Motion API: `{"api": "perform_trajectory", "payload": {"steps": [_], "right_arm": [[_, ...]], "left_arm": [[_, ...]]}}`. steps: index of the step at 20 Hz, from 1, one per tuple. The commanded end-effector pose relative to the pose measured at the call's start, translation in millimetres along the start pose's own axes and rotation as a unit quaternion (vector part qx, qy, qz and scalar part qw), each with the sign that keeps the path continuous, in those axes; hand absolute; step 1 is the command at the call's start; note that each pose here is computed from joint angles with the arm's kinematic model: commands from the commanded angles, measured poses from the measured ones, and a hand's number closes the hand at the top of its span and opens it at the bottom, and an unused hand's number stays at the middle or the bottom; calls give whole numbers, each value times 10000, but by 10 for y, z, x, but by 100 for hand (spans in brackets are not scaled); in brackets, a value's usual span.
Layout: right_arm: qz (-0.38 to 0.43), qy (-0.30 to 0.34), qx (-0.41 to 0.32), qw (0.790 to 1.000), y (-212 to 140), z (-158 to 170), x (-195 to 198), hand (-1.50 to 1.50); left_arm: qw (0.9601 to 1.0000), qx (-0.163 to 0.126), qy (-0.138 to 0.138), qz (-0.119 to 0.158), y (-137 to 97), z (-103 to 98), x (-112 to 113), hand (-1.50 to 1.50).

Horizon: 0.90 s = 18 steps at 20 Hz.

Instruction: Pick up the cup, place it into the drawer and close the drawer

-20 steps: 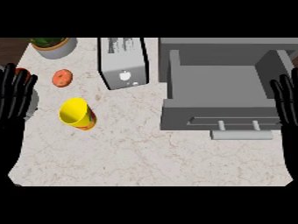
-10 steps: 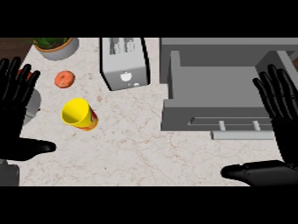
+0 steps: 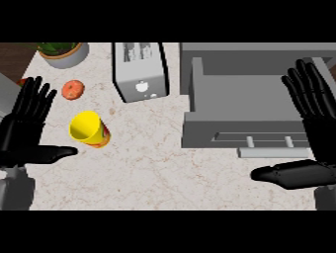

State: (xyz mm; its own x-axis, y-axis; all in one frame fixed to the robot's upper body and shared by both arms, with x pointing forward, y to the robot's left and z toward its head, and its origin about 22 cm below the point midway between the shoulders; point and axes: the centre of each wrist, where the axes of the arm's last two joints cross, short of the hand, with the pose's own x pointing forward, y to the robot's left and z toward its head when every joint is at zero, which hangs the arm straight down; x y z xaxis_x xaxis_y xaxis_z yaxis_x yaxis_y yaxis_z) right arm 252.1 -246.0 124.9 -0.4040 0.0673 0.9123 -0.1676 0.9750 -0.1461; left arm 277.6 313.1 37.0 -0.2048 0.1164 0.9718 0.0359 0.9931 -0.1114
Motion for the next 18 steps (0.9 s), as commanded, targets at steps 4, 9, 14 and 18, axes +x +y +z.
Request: {"api": "perform_trajectory", "payload": {"steps": [4, 9, 14, 18], "right_arm": [[116, -23, 39, 9999, 153, -233, 81, -150], [29, -205, -71, 9998, 87, -148, 226, -150], [119, -159, 29, 9998, 59, -134, 47, -150], [120, -169, -80, 9998, -248, -402, 132, -150]], "left_arm": [[9990, 313, 301, -138, 170, -163, -399, -150], [9967, 450, 568, -355, 406, 40, -867, -150], [9957, 454, 756, -281, 386, 108, -1081, -150], [9950, 531, 759, -373, 503, 233, -1260, -150]]}}
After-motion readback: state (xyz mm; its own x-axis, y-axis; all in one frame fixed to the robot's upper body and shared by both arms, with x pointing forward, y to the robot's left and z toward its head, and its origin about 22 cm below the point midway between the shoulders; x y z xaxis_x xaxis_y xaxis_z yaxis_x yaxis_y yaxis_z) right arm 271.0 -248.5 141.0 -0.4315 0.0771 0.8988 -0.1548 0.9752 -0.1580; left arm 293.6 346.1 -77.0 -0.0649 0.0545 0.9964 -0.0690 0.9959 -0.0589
